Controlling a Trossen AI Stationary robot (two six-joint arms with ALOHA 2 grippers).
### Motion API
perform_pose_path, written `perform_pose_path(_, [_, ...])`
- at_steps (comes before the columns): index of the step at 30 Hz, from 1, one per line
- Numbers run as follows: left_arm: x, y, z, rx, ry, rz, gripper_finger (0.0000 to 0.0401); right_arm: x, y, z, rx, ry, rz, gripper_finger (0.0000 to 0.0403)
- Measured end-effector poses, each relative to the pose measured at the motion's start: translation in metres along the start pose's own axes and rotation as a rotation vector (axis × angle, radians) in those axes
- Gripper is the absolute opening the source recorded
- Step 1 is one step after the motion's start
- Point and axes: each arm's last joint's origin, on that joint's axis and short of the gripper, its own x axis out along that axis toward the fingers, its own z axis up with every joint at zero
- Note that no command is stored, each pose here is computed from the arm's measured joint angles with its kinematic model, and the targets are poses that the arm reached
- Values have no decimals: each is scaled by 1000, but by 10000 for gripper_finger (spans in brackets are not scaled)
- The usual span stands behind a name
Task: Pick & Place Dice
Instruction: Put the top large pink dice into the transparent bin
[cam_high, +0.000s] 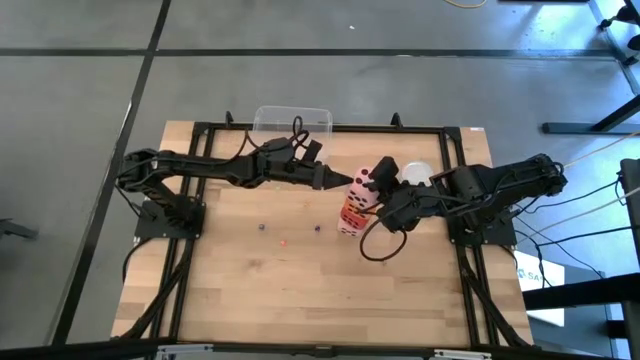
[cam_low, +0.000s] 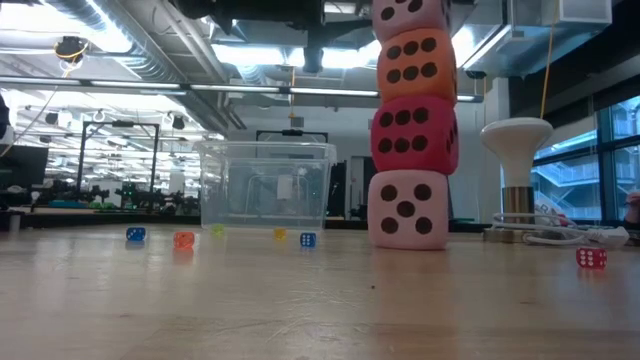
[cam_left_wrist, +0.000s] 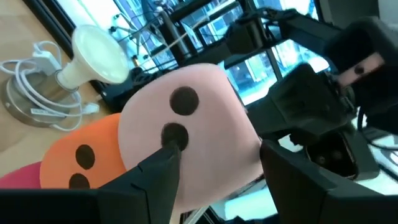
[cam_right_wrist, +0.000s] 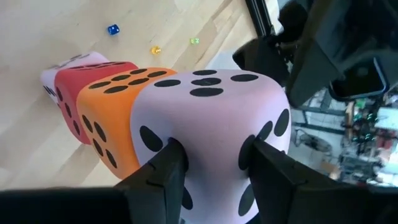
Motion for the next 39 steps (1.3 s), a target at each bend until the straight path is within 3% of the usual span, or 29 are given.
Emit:
perform_pose_path(8, [0, -3, 1, 11, 9, -33, 216, -10, -8, 1, 124, -35, -4, 136])
perform_pose_path(24, [-16, -11, 20, 53, 26, -100, 216, -14, -12, 1, 206, 0, -100, 127])
perform_pose_path(39, [-24, -9, 29, 63, 51, -89, 216, -22, -11, 7, 271, -19, -155, 123])
